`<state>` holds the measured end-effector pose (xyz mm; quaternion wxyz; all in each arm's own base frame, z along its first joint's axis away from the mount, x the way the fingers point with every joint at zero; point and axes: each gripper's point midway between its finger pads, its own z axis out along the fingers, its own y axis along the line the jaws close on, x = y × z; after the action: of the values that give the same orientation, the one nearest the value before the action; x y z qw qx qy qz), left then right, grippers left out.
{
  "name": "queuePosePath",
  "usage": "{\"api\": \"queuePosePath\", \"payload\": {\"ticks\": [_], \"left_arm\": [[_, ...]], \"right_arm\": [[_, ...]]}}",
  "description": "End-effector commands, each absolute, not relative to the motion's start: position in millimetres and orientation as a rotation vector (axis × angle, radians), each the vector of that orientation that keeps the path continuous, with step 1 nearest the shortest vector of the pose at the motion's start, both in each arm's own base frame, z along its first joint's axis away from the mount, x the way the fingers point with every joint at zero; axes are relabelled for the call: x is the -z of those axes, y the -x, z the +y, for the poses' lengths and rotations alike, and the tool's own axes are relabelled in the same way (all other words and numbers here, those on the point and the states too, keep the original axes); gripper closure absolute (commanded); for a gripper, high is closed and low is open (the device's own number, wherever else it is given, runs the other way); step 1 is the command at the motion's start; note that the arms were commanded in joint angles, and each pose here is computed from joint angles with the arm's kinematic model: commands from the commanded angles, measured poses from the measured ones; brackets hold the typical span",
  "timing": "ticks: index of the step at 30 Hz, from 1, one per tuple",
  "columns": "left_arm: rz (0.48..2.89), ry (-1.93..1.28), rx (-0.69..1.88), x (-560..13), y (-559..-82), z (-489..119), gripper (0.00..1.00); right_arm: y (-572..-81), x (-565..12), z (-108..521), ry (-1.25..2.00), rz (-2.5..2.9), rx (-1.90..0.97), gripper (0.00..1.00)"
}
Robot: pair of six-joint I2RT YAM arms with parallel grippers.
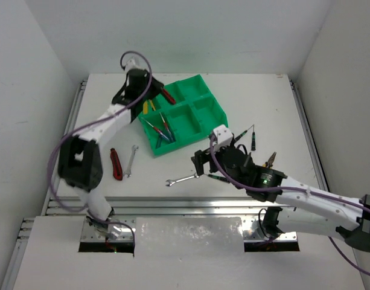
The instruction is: Sort the tools into containers
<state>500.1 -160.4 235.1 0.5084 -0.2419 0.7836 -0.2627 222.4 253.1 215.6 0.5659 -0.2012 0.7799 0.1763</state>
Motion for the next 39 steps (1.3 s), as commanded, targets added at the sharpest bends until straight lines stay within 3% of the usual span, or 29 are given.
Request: {"api": "queuePosePath", "payload": {"ticks": [1,2,8,15,19,23,24,25,28,30,33,36,39], "left_arm": [[1.843,0.596,0.463,-251,-565,-135,1.0],[1.822,0.573,0.417,-252,-594,-135,1.0],[1.784,0.511,0.385,-228,-662,-136,1.0],[1.815,0.49,0.578,-193,-682,-169,0.99],[1.846,0.501,0.603,-185,-677,-180,0.77],[1.856,0.503,0.622,-199,-662,-179,0.44],[1.838,0.491,0.628,-211,-658,-181,0.39],[1.797,0.476,0.619,-241,-651,-176,0.28],[1.699,0.439,0.567,-315,-629,-160,0.12],[1.671,0.468,0.48,-356,-605,-138,0.07],[1.732,0.546,0.273,-362,-566,-96,0.0],[1.879,0.743,0.057,-306,-509,-35,0.0],[1.972,0.916,0.043,-234,-450,20,0.0]], "right_arm": [[-216,-214,226,0.425,1.848,-0.379,0.01],[-214,-209,223,0.432,1.854,-0.376,0.01],[-204,-209,211,0.466,1.864,-0.395,0.01],[-204,-209,201,0.468,1.851,-0.355,0.01],[-205,-210,201,0.467,1.847,-0.355,0.01],[-204,-213,204,0.473,1.839,-0.368,0.01],[-205,-212,205,0.478,1.84,-0.364,0.01],[-205,-212,205,0.479,1.839,-0.36,0.01],[-207,-210,208,0.492,1.848,-0.347,0.01],[-207,-207,210,0.503,1.853,-0.348,0.01],[-208,-201,211,0.506,1.855,-0.348,0.01],[-208,-197,215,0.516,1.866,-0.353,0.01],[-206,-189,222,0.557,1.897,-0.355,0.01]]}}
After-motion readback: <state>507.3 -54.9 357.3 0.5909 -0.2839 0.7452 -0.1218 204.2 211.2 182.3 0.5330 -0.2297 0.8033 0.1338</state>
